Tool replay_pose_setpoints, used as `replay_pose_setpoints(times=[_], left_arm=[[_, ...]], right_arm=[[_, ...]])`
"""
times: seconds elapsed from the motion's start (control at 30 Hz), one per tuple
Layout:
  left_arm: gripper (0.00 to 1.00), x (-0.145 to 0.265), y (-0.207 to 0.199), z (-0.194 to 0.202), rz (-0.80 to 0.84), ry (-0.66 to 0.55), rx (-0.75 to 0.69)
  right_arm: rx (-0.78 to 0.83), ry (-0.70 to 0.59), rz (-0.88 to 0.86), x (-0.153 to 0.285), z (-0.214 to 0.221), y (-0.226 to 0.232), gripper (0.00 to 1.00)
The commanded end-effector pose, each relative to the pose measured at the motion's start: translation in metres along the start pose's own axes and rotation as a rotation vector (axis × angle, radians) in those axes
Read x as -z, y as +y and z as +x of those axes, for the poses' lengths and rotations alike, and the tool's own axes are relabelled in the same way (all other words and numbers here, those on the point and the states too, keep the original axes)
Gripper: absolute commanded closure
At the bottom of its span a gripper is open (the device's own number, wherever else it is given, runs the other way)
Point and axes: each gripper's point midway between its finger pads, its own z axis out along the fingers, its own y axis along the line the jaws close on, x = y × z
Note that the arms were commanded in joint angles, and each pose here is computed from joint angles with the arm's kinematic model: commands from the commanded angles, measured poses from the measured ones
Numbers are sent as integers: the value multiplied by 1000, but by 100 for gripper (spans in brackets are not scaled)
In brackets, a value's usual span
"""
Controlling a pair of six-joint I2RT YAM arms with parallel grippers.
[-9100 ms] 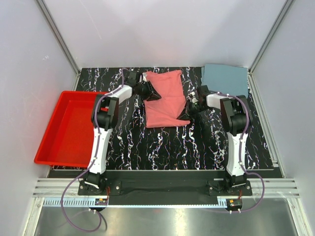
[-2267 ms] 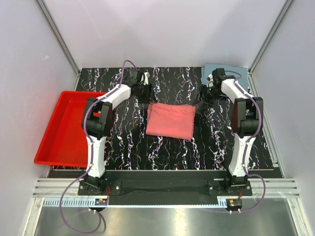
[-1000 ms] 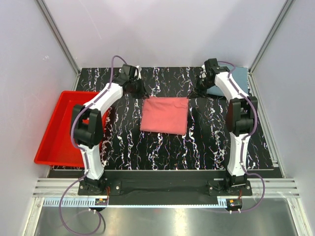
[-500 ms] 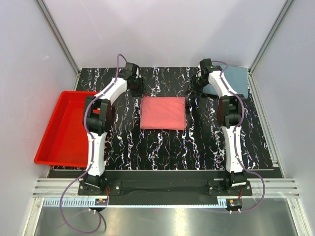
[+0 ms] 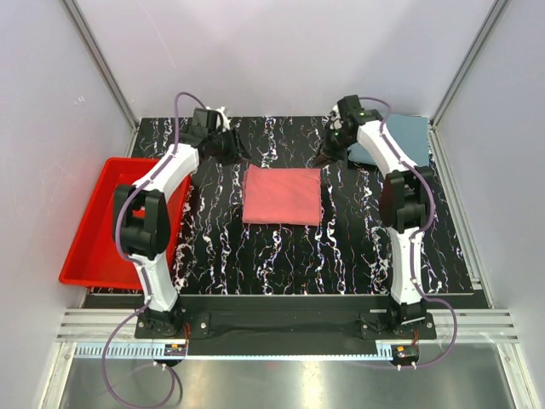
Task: Fold and stack the t-shirts
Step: Fold the tshirt
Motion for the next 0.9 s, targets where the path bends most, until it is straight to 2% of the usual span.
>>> replay_pose_setpoints(times=[0.0,0.03,0.07,0.2,0.37,0.43,0.5,0.53,0.57,0.6,0.67,0.7,0.77,0.8,0.87], left_arm=[[62,-34,-13,21,175,44,83],[63,-44,-7,20,173,36,109],[64,-51,0,24,156,43,121],[66,-74,24,19,67,39,116],[66,-92,62,22,-62,84,110],[66,-91,73,24,-120,100,105],[65,-87,78,27,-155,105,100],[62,-80,80,29,-175,103,94],[60,-76,81,32,-184,104,96],[60,-64,73,25,-172,78,86],[59,-55,72,35,-170,91,88],[59,-43,65,29,-157,67,73],[59,-30,64,37,-170,80,70],[59,-15,56,29,-157,47,55],[59,1,50,31,-150,41,46]], right_arm=[[-26,-11,-184,-17,4,41,88],[-46,-20,-195,-22,3,41,99],[-56,-16,-190,-32,3,35,100],[-63,-9,-185,-58,-2,22,100],[-55,-36,-113,-84,-18,-18,100],[-3,-69,-87,-78,-32,-22,100],[38,-80,-84,-67,-41,-16,95],[46,-85,-84,-62,-44,-13,92],[61,-103,-81,-47,-49,-5,84],[72,-119,-70,-37,-52,-4,80],[92,-159,-58,-12,-56,3,70],[110,-164,-53,-5,-54,4,56],[129,-171,-31,11,-48,4,43],[153,-173,-19,14,-46,1,28],[169,-160,-17,14,-35,-5,15]])
